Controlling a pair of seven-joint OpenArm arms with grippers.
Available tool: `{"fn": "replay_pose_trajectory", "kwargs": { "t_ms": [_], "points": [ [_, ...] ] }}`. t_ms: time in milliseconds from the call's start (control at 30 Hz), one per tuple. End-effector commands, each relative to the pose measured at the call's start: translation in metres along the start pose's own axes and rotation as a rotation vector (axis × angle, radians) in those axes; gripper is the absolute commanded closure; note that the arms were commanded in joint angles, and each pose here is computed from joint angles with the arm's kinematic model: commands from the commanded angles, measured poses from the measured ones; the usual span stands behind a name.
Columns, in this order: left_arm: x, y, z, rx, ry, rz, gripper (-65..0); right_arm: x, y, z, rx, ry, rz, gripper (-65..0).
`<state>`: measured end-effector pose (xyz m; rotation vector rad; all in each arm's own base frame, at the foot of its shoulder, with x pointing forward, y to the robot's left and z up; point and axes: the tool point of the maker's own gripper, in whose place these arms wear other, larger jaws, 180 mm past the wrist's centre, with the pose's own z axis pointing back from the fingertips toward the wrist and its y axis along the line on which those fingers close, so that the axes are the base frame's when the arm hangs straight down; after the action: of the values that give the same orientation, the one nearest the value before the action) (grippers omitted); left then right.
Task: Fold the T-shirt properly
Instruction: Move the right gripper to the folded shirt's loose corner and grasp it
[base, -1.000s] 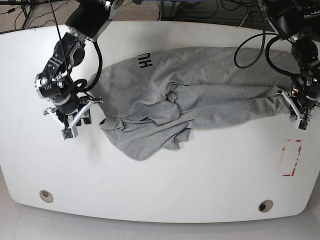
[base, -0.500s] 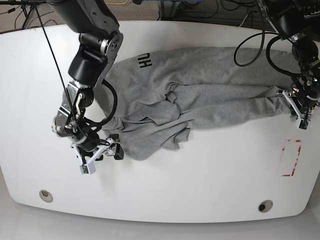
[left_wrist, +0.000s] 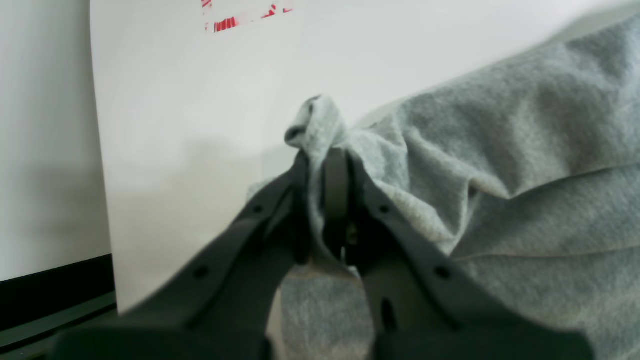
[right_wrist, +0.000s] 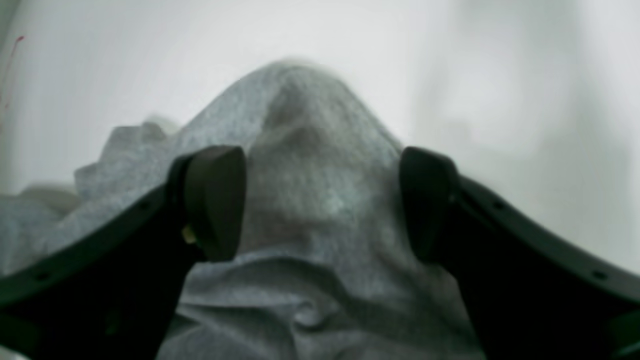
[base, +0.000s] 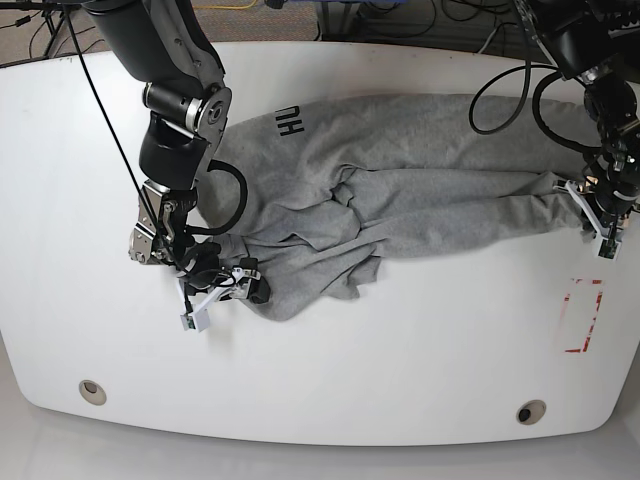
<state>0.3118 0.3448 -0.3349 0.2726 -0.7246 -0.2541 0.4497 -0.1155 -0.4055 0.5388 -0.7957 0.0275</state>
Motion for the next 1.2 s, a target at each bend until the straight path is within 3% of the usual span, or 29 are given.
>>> {"fn": "replay_pose_trajectory", "kwargs": {
  "t_ms": [0, 133, 267, 600, 867, 1167],
  "points": [
    [0.017, 0.013, 0.006, 0.032, -0.048, -0.012, 0.0, 0.019, 0.018, -0.005, 0.042, -0.042, 0.042, -45.0],
    [0.016, 0.013, 0.006, 0.031, -0.047, -0.011, 0.0, 0.012, 0.03, -0.011, 0.06, -0.009, 0.084, -42.0],
    [0.016, 0.013, 0.006, 0.031, -0.047, -0.011, 0.0, -0.003, 0.044, -0.018, 0.087, 0.017, 0.09, -34.4],
    [0.016, 0.013, 0.006, 0.032, -0.046, -0.012, 0.0, 0.007, 0.046, -0.018, 0.089, -0.041, 0.095, -1.4],
    [0.016, 0.012, 0.005, 0.03, -0.049, -0.012, 0.0, 0.033, 0.035, -0.003, 0.046, -0.091, 0.157, 0.0],
    [0.023, 0.014, 0.007, 0.035, -0.066, -0.011, 0.0, 0.05, 0.027, 0.032, -0.046, -0.065, 0.278, 0.0]
  ]
}}
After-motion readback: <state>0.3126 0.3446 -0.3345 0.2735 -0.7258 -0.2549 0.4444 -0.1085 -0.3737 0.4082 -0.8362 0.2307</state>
